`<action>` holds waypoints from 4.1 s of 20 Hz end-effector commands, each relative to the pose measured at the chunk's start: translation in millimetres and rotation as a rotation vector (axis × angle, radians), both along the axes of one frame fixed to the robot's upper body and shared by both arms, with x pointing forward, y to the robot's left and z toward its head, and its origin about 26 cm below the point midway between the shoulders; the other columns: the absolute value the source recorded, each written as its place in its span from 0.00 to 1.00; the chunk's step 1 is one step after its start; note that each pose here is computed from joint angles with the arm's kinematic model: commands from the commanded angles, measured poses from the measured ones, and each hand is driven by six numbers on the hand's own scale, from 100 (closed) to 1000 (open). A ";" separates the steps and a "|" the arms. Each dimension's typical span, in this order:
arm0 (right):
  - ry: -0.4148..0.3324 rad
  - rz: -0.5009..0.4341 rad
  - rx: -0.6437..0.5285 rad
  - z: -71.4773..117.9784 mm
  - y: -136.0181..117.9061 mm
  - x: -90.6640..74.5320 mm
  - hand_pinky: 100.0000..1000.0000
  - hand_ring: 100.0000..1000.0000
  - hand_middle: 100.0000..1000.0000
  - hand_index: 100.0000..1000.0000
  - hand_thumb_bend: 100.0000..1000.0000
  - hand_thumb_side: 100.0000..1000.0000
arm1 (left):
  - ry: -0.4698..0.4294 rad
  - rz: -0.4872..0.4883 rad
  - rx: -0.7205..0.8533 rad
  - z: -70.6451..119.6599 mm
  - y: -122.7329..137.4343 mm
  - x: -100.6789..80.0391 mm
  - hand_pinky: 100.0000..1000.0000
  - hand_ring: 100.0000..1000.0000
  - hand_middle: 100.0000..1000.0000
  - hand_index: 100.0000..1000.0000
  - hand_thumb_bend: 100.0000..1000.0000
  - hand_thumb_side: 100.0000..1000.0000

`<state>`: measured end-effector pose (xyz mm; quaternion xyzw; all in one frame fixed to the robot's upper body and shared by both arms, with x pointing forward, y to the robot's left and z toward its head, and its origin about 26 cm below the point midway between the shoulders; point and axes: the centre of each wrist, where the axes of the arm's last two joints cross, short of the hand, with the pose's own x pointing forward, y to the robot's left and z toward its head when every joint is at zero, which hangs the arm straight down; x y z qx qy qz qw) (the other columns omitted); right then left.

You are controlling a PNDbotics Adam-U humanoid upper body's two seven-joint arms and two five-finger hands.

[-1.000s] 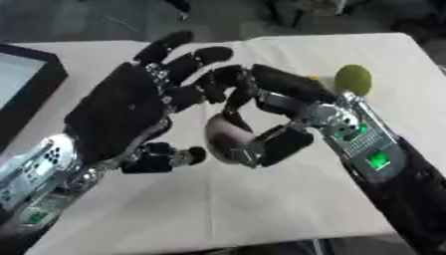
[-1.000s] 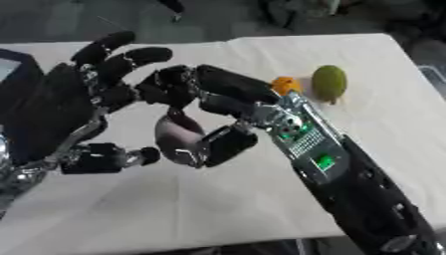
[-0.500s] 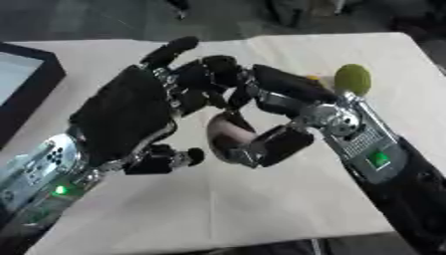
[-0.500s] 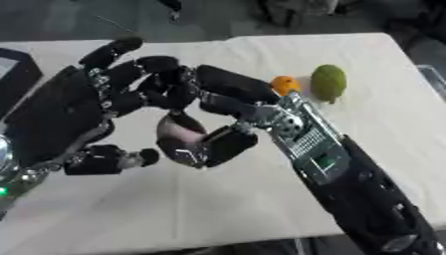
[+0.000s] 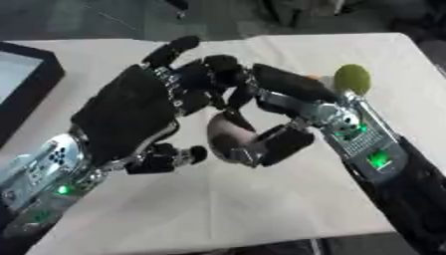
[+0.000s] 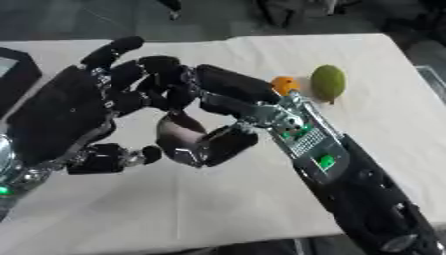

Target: Pick up the objects with one hand, pass them to the other hand, and then place them into the box on the other side of the table.

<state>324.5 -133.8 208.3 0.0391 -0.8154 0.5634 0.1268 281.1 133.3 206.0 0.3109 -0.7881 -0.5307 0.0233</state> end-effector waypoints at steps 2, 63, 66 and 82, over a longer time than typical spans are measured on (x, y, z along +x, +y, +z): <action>-0.032 0.013 0.010 11.1 -0.8 -2.5 0.61 0.74 0.78 0.23 0.00 0.20 | -0.016 -0.020 -0.012 5.4 -2.8 -1.1 0.96 0.00 0.83 0.61 0.73 0.00; -0.210 -0.277 0.221 38.8 -70.0 -17.9 0.61 0.71 0.76 0.63 0.00 0.24 | -0.074 0.029 -0.017 -2.8 22.7 3.2 0.97 0.03 0.80 0.49 0.00 0.00; -0.203 -0.268 0.216 38.0 -68.5 -18.2 0.61 0.71 0.76 0.62 0.00 0.23 | -0.070 0.031 -0.021 -3.0 22.5 3.1 0.97 0.02 0.80 0.49 0.00 0.00; -0.179 -0.125 0.173 41.2 -42.9 -21.1 0.61 0.71 0.75 0.43 0.00 0.16 | -0.083 -0.045 -0.093 10.5 16.1 5.2 0.96 0.09 0.81 0.50 0.00 0.00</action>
